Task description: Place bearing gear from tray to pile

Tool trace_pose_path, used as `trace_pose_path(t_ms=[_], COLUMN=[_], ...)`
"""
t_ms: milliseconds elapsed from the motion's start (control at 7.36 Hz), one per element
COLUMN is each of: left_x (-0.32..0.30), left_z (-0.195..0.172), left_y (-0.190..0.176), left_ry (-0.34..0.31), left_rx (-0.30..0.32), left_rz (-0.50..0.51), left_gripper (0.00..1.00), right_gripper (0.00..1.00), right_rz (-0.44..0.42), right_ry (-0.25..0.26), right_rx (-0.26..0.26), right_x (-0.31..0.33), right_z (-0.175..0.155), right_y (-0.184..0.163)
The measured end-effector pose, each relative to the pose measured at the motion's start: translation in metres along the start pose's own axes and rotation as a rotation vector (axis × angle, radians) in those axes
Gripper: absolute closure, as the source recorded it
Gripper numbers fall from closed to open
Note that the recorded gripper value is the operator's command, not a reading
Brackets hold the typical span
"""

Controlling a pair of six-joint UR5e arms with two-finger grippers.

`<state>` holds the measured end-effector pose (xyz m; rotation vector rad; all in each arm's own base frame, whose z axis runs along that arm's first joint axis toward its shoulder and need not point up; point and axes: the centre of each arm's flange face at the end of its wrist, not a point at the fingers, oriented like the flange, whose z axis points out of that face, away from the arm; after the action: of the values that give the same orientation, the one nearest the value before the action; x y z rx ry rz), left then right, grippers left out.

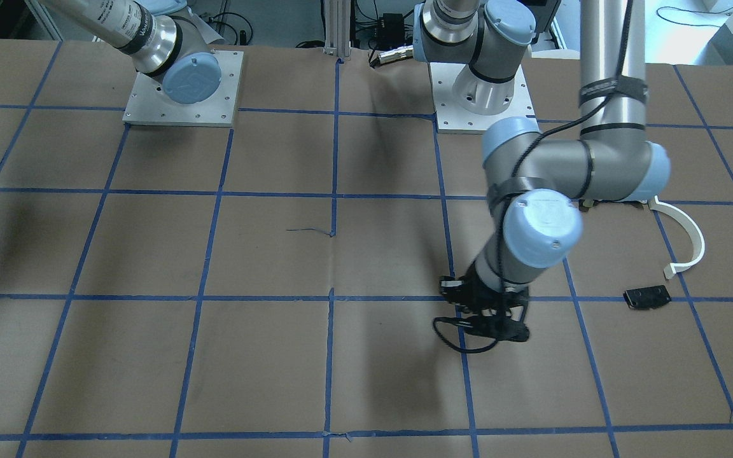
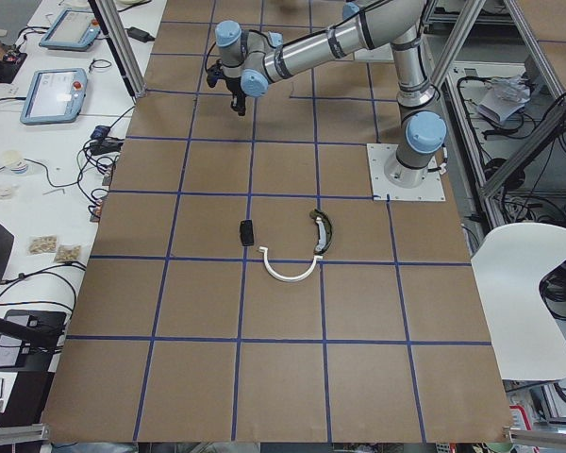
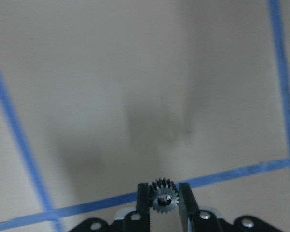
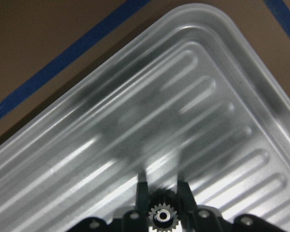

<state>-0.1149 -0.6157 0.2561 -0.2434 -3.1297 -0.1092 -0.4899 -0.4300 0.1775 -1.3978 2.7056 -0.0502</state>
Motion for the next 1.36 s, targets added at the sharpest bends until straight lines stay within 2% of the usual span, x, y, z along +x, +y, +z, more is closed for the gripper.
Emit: trace_pose_path(t_ms=[272, 408, 680, 951, 1359], left_x=[-0.12, -0.177, -0.302, -0.367, -0.393], left_z=[-0.004, 0.001, 0.018, 0.03, 0.055], left_y=[0.027, 0.05, 0.116, 0.161, 0.178], left_ry=[-0.036, -0.024, 0.029, 0.066, 0.077], left_rx=[-0.051, -0.074, -0.101, -0.106, -0.162], left_rz=[0.032, 0.036, 0.029, 0.029, 0.015], left_gripper=[1.0, 1.0, 1.0, 1.0, 1.0], right_gripper=[1.0, 1.0, 0.99, 0.99, 0.96], right_rz=[0.001, 0.005, 0.058, 0.141, 0.299], right_ry=[0.001, 0.012, 0.026, 0.014, -0.013], right_rx=[-0.004, -0.009, -0.013, -0.017, -0.04], right_x=[-0.001, -0.003, -0.017, -0.045, -0.118], right_z=[-0.005, -0.017, -0.069, -0.138, -0.221], right_y=[0.0, -0.002, -0.02, -0.082, -0.225])
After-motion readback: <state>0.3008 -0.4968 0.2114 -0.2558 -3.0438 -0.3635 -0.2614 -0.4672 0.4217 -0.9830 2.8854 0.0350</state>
